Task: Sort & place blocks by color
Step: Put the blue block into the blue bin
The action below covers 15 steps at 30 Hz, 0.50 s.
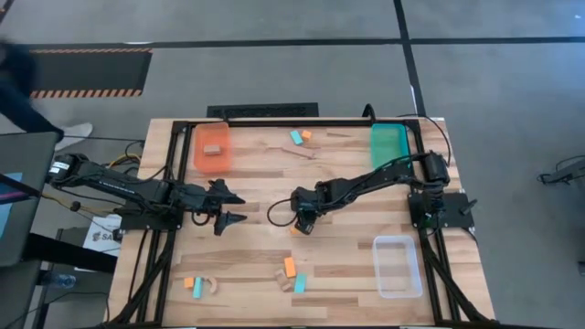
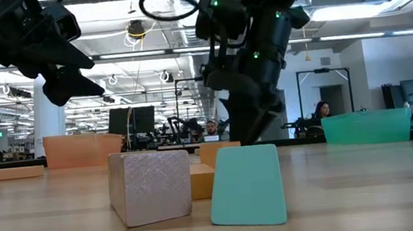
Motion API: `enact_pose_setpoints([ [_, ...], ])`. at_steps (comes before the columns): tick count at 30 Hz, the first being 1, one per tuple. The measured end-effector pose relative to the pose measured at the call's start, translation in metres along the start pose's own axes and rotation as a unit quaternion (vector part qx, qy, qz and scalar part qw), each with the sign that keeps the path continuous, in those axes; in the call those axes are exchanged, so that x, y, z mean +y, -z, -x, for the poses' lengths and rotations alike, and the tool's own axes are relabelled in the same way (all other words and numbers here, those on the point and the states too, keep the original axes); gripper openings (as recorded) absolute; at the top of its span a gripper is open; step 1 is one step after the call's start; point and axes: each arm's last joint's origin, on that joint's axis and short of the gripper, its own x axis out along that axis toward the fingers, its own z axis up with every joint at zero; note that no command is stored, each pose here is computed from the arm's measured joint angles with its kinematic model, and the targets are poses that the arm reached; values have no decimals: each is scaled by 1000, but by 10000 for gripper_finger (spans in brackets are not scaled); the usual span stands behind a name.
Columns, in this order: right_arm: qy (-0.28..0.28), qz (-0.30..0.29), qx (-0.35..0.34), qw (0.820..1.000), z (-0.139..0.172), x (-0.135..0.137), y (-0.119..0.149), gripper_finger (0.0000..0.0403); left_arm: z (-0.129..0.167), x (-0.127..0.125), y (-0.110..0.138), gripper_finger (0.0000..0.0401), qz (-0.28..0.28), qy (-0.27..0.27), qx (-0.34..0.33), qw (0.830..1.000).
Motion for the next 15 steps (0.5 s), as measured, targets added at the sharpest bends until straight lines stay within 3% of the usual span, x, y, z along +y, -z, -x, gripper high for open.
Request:
enact_pose_setpoints([
  [2,-10,5,-11,1000,10,0,-3,115,0,0,0,286,7,-2,-1,1000],
  [8,-30,7,-68,997,63,-8,-17,115,0,0,0,286,27,-3,0,1000],
  [15,80,-61,-71,992,125,-67,-17,115,0,0,0,286,38,-4,-1,999],
])
